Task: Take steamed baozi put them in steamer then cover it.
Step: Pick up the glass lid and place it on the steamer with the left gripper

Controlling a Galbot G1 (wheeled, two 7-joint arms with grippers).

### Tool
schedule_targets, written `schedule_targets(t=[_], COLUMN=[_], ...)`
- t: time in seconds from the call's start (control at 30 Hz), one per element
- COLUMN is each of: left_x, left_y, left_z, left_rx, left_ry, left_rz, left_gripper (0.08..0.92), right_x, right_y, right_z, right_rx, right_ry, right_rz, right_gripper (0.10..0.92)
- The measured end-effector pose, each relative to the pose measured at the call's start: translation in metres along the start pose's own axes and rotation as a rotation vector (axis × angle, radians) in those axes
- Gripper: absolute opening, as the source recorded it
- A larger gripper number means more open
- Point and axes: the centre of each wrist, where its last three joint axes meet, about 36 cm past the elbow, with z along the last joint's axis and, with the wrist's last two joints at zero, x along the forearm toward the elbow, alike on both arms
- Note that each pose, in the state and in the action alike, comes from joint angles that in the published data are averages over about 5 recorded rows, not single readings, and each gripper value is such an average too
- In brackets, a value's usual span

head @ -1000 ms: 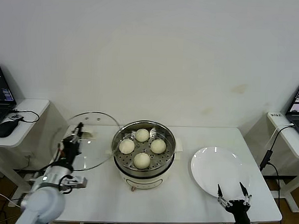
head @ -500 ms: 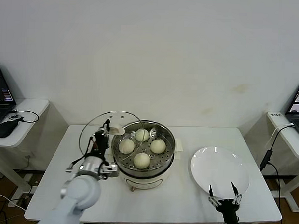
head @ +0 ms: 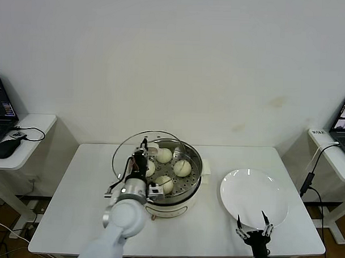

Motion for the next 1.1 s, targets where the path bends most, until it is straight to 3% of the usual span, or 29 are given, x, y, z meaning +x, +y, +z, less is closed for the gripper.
schedule_targets(t=[0.5,1.1], left_x=[0.000,0.000], left_y=[-0.016,-0.033], left_z=[-0.046,-0.058], left_rx=[-0.027,-0.067], left_ry=[-0.013,0.001], left_rz=[0.015,0.039], left_gripper=[0.127,0.127], right_x=[0.002,0.004], right_y=[0.008,0.015], right_z=[0.005,0.005], right_rx=[0.028,0.031], right_ry=[0.011,0.010], right_rz=[-0.020,-0.040], right_gripper=[0.823,0.823])
